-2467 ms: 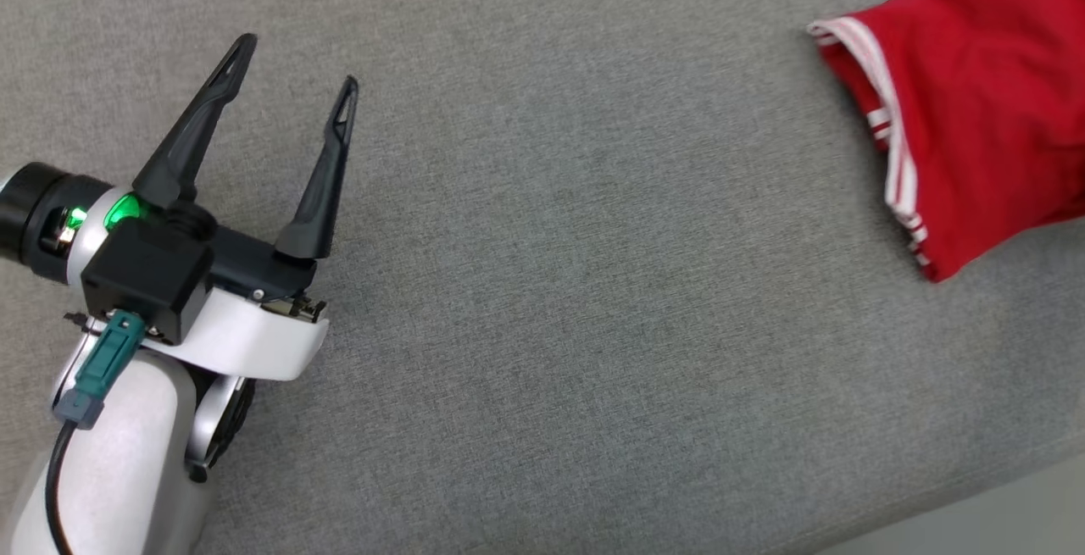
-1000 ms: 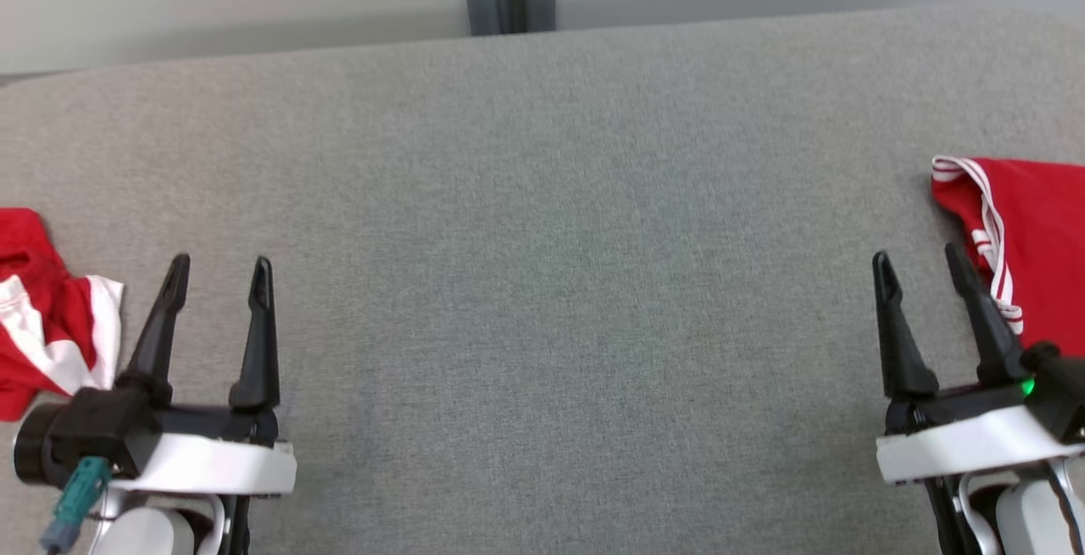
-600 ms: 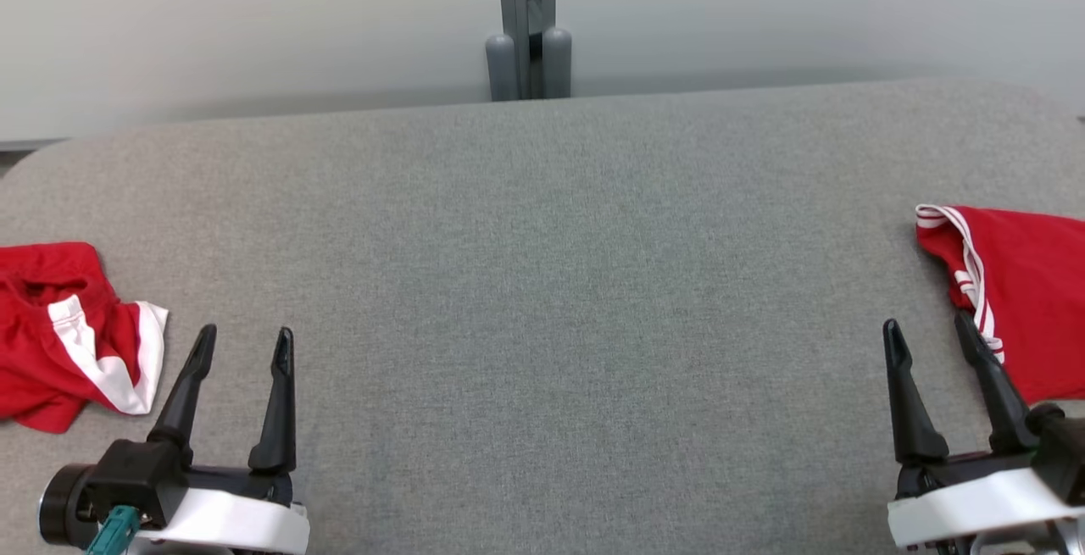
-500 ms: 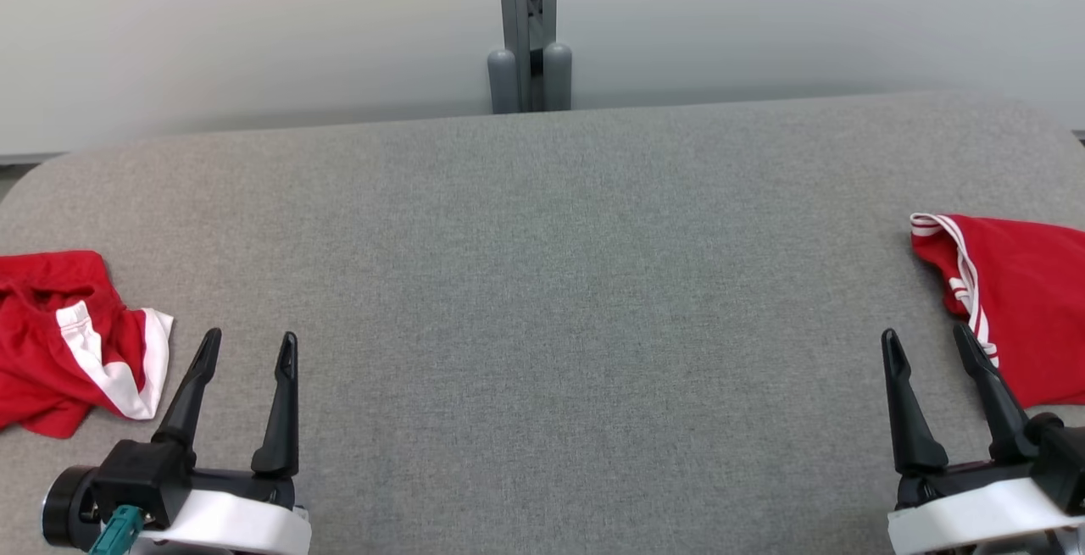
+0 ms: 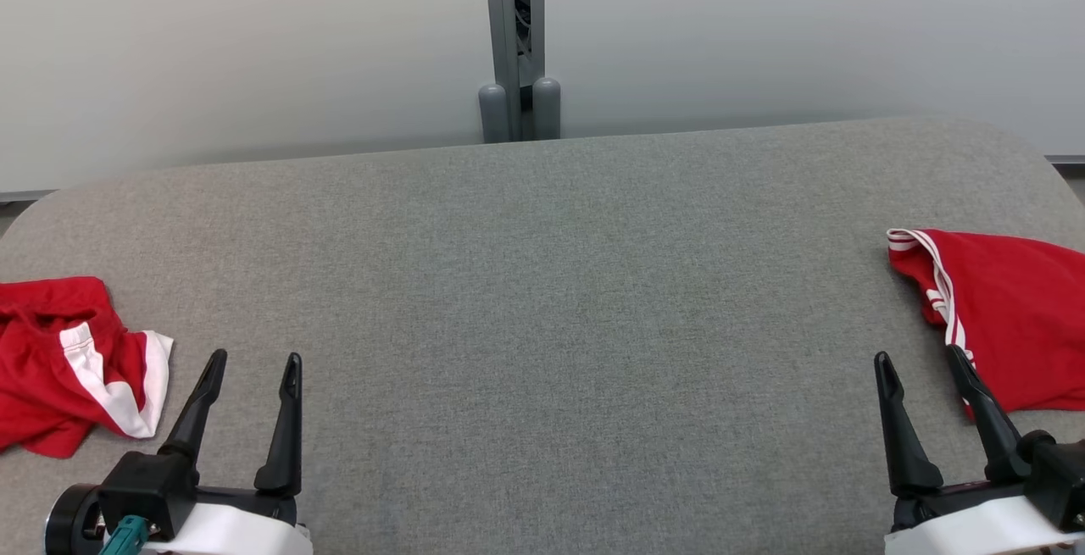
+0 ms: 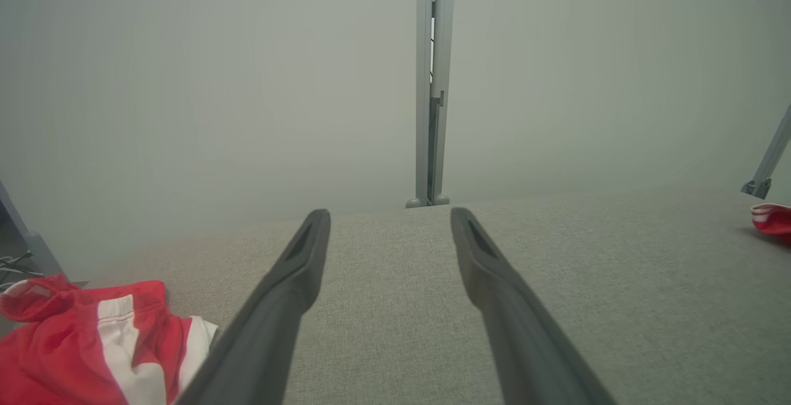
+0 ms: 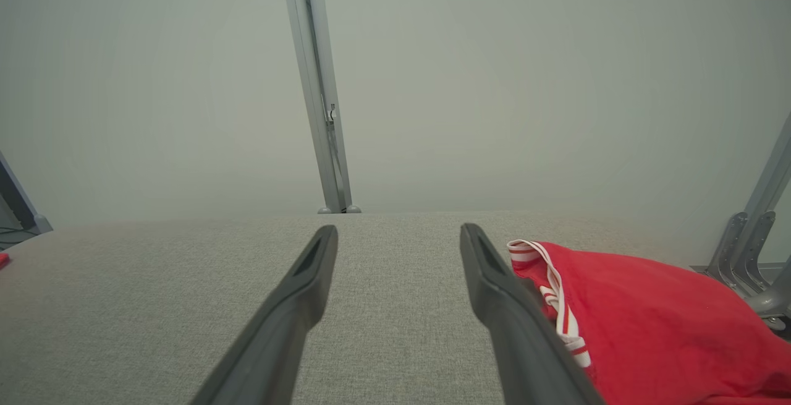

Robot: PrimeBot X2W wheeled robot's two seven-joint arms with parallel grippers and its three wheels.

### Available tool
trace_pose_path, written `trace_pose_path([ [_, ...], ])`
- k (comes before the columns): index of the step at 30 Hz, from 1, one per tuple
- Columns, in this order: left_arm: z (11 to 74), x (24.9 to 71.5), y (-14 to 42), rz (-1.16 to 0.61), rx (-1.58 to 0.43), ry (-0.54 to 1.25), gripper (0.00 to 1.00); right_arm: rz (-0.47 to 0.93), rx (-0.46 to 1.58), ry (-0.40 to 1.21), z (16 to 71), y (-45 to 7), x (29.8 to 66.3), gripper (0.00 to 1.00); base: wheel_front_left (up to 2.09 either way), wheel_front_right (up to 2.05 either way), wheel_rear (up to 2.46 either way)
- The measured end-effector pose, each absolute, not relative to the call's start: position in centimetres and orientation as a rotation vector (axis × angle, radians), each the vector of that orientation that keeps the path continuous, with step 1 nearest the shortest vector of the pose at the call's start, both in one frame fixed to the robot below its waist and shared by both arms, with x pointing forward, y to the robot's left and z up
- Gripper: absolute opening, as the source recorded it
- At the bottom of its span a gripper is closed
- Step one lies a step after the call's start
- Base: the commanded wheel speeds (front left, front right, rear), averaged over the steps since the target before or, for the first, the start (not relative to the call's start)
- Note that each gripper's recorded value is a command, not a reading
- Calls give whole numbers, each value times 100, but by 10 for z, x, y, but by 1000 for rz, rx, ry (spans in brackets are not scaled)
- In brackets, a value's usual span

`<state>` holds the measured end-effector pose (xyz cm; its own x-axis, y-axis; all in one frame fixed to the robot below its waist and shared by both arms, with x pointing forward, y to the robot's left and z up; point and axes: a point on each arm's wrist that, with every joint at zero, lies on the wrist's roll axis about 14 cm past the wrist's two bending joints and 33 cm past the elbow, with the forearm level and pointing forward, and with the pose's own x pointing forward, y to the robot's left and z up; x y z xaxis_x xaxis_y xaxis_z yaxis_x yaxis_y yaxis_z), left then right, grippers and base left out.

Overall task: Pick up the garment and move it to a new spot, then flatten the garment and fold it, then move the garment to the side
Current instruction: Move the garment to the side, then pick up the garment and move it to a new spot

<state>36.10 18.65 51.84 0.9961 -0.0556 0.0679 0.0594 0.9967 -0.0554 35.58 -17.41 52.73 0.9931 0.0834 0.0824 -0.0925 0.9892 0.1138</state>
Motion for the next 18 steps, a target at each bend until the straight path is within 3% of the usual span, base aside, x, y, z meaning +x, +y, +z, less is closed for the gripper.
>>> trace_pose_path([
  [18, 519, 359, 183, -60, -65, -59, 100, 83, 132, -84, 530, -175, 351, 100, 0, 0, 0],
])
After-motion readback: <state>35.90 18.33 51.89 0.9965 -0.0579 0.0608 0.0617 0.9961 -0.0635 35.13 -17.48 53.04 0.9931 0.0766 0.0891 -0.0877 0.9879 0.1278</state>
